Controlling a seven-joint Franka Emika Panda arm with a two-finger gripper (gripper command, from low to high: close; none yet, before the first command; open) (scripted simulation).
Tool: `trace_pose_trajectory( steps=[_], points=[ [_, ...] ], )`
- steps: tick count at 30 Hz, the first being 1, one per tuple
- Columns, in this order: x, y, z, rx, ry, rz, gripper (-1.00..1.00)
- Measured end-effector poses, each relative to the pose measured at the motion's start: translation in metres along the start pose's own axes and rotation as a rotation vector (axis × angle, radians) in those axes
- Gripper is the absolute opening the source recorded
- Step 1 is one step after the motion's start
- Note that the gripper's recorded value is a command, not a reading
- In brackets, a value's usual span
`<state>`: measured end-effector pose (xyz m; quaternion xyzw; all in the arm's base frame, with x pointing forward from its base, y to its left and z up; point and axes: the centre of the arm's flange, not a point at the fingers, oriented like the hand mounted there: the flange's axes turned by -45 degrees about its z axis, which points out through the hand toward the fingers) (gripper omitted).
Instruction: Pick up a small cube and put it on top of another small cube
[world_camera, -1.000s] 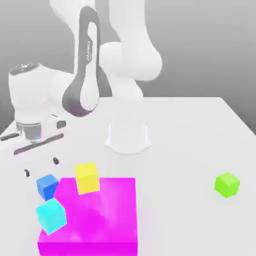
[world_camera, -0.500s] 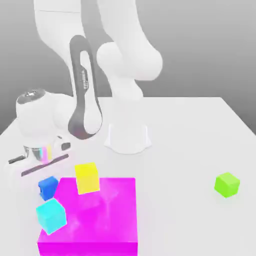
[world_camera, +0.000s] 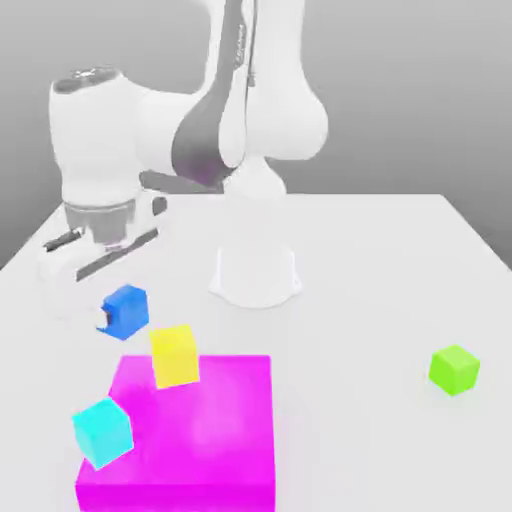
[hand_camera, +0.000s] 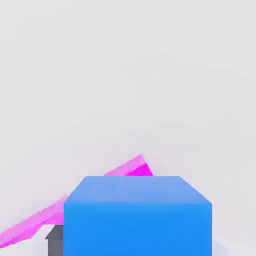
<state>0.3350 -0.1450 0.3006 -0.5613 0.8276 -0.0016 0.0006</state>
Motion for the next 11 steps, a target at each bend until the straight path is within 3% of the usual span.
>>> trace_pose_trajectory(
  steps=[3,8,9,11],
  points=[
    [-0.028,0.007,-0.019,-0.001,0.000,-0.117,-1.00],
    [-0.034,0.008,0.029,-0.001,0.000,-0.141,-1.00],
    [-0.034,0.009,0.035,-0.001,0.000,-0.142,1.00],
    [-0.034,0.009,0.035,-0.001,0.000,-0.142,1.00]
  ],
)
